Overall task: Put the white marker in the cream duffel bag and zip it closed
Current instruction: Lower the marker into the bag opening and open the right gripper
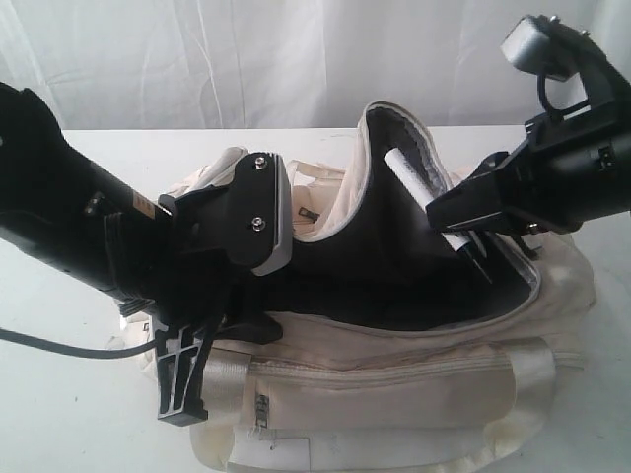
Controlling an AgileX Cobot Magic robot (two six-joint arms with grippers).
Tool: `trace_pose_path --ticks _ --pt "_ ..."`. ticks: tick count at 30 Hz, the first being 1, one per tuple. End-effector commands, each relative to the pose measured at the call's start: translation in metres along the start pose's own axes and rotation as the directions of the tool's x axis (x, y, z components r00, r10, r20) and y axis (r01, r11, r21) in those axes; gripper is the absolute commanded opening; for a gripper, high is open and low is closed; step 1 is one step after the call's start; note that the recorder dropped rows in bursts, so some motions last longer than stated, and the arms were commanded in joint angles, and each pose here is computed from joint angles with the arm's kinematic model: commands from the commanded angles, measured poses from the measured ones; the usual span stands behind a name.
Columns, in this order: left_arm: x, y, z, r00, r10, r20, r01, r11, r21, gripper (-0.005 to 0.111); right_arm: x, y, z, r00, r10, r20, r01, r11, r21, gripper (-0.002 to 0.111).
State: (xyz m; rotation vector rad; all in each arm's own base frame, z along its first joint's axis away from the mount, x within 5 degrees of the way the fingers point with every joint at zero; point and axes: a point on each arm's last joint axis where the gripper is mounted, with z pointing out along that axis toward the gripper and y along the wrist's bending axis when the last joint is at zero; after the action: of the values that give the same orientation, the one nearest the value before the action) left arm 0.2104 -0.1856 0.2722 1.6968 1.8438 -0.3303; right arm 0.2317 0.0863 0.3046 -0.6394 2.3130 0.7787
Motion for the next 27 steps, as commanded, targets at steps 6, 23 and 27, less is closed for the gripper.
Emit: trace_pose_path --ticks 6,23,27 --pt "0.0 -0.004 0.0 1.0 -0.028 0.003 0.027 0.999 0.026 0.0 0.003 -0.001 0.004 0.999 -0.017 -0.028 0.017 1.0 -0.001 0.007" --pt "0.0 -0.004 0.0 1.0 -0.024 0.004 0.024 1.0 0.019 0.0 0.007 -0.018 0.024 0.996 -0.006 -0.094 0.007 1.0 0.01 0.007" --pt "0.0 -0.004 0.0 1.0 -0.024 0.004 0.024 1.0 0.019 0.0 0.009 -0.025 0.033 0.992 0.009 -0.122 -0.008 1.0 0.005 0.007"
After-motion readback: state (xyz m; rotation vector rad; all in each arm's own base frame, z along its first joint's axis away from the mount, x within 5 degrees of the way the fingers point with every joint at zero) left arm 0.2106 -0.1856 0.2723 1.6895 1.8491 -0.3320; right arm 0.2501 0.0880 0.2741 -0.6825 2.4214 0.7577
